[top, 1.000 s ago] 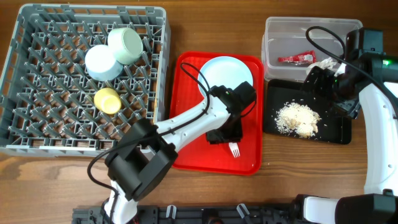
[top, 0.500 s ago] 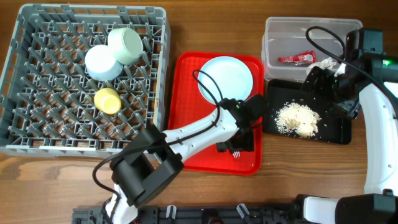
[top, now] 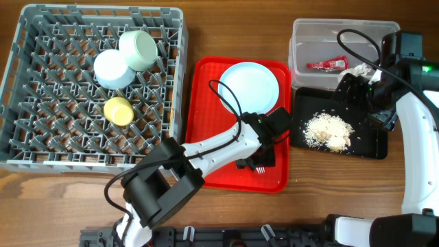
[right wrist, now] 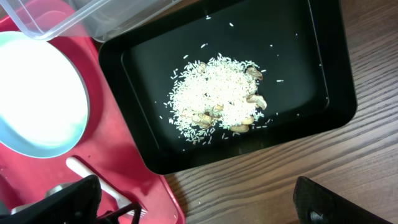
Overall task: Sort waste into correct bins and load items into the dishwasher rack
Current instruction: 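Grasp the white fork with the left gripper and lift it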
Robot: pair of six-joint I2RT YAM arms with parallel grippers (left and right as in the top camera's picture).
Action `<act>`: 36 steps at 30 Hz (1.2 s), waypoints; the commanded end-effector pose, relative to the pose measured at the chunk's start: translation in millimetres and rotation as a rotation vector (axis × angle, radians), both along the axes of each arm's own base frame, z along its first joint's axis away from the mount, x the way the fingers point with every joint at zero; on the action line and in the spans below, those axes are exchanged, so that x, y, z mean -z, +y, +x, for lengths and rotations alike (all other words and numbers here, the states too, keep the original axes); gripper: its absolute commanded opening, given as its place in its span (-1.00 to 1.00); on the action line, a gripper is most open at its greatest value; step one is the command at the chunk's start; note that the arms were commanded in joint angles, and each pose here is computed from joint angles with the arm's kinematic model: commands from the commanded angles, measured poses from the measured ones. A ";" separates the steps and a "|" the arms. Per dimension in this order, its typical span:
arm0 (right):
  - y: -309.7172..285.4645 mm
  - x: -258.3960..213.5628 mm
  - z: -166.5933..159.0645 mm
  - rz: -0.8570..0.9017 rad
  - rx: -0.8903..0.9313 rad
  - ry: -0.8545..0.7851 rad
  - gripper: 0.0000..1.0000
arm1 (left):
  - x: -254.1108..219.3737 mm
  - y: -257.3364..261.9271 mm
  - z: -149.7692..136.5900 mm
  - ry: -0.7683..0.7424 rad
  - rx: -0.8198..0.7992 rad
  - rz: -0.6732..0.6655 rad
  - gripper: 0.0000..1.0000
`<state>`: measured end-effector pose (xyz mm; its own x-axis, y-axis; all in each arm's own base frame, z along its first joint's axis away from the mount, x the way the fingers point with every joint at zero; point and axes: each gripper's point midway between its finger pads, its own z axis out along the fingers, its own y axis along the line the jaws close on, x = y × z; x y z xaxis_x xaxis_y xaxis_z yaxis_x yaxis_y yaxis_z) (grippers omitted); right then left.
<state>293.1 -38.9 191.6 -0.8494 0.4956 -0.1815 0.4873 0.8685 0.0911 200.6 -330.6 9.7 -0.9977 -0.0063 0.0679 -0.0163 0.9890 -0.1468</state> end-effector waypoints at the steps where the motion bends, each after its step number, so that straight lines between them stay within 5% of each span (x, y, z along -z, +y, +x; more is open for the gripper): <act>1: -3.9 -2.9 -0.3 -0.020 -0.006 -0.008 1.00 | -1.4 7.1 7.0 -0.049 -0.019 0.029 0.19; 10: -3.8 -2.9 -0.1 -0.020 -0.006 -0.008 1.00 | 14.2 14.4 3.9 -0.027 -0.015 0.081 0.15; 18: -3.9 -2.9 -0.1 -0.020 -0.005 -0.008 1.00 | 14.2 15.1 3.3 -0.024 -0.015 0.083 -0.67; 36: -3.8 -2.9 -0.1 -0.020 -0.006 -0.008 1.00 | -0.6 26.2 13.6 -0.030 -0.053 0.079 -0.92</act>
